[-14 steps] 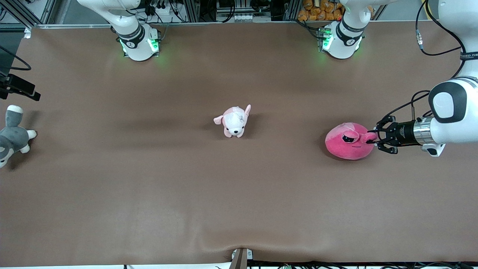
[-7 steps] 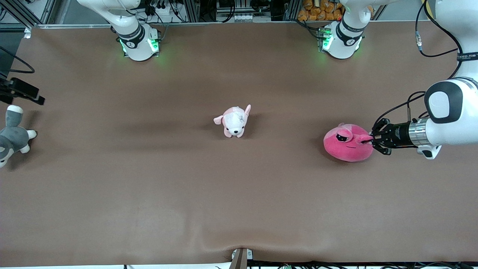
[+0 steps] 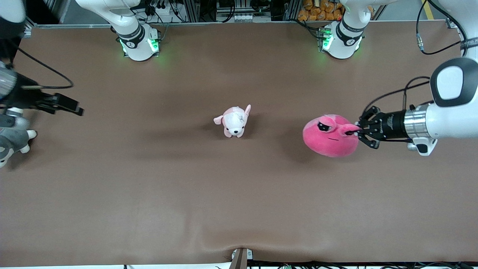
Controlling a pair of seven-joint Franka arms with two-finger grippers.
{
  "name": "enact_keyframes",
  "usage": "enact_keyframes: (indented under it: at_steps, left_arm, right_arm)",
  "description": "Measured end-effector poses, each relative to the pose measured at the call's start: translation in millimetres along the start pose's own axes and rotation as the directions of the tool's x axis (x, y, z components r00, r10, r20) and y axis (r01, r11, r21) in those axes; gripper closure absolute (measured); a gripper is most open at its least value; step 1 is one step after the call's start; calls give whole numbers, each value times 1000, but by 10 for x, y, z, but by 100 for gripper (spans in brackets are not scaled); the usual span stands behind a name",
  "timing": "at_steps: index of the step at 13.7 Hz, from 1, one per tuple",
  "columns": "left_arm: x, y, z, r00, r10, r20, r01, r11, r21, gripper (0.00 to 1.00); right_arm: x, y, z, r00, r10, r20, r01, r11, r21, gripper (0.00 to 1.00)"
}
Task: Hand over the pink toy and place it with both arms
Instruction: 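Carry the pink plush to mid-table while the right gripper reaches toward it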
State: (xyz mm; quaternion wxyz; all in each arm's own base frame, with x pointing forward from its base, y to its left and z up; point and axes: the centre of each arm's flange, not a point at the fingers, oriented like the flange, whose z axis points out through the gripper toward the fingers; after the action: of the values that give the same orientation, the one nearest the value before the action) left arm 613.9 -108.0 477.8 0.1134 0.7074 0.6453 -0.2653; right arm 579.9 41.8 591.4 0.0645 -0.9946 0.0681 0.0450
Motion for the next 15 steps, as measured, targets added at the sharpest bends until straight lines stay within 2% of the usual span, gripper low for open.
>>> enact_keyframes:
  at_steps: [4, 6, 7, 9, 10, 12, 15]
  left_arm:
    - [-1085, -108, 31, 999, -36, 11, 36, 999, -9, 89]
    - [-1463, -157, 43, 998, -62, 16, 63, 998, -18, 89]
    - [-1626, -160, 56, 997, -76, 22, 76, 997, -29, 89]
    - [-1939, -142, 202, 994, -103, 38, 105, 993, -54, 89]
    - [-2112, -133, 338, 992, -119, 48, 122, 990, -66, 89]
    - [-2403, -123, 574, 986, -148, 76, 155, 983, -97, 89]
    - [-2758, -134, 754, 973, -186, 137, 207, 966, -158, 89]
  right_arm:
    - [-9, -414, 197, 984, 175, 30, -175, 985, -2, 0]
    - [-12, -607, 257, 981, 190, 43, -191, 982, 9, 0]
    - [-14, -686, 282, 987, 155, 46, -155, 988, 11, 0]
    - [-41, -880, 315, 999, -22, 41, 22, 1000, 20, 0]
    - [-66, -988, 327, 993, -110, 34, 109, 994, 24, 0]
    - [-105, -1154, 312, 969, -247, 10, 247, 969, 30, 0]
    - [-151, -1343, 186, 908, -416, -43, 418, 907, 54, 0]
